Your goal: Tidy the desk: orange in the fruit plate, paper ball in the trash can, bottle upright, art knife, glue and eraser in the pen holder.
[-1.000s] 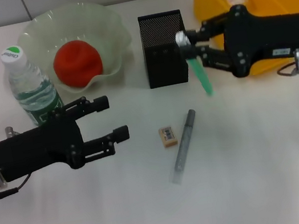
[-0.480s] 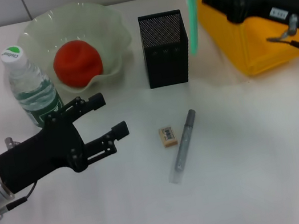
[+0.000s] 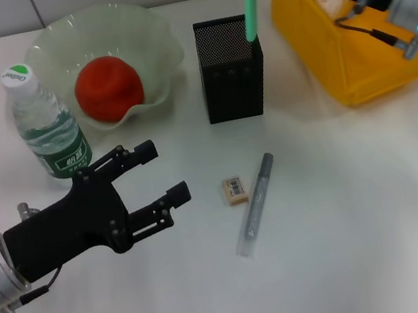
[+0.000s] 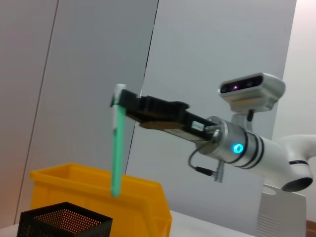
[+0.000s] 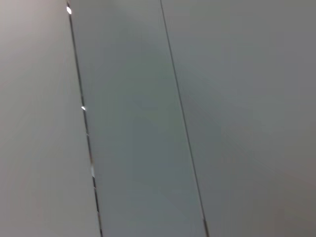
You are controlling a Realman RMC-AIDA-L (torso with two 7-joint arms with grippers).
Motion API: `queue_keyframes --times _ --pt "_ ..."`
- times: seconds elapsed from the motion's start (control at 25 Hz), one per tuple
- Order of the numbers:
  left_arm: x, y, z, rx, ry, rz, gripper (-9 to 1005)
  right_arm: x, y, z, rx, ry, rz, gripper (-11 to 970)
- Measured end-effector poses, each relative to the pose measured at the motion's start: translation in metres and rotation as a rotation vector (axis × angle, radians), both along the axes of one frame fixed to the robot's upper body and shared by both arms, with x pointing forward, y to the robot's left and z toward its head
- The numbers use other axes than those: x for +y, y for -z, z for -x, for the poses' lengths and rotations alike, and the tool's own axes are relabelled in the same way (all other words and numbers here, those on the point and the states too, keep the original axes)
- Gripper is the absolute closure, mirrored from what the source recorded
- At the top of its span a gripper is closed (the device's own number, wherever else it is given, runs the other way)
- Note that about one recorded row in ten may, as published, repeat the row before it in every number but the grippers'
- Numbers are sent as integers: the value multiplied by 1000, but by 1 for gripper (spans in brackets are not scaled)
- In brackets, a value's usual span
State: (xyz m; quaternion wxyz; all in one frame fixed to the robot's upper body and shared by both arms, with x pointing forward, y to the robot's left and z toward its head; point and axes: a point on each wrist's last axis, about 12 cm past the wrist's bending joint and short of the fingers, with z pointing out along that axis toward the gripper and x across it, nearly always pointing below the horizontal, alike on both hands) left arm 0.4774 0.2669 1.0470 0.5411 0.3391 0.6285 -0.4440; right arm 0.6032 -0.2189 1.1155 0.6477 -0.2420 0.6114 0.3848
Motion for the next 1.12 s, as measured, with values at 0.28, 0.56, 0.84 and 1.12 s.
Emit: queue_keyframes --times 0.28,0.56,0.84,1.12 --pt "-3 4 5 -1 2 9 193 21 1 -20 31 35 86 695" --pt "-5 6 7 2 4 16 193 33 7 -28 69 47 158 684" --pt "-6 5 6 5 7 20 193 33 11 -25 75 40 176 673" --pt "-7 4 6 10 13 27 193 30 12 -24 78 49 169 485"
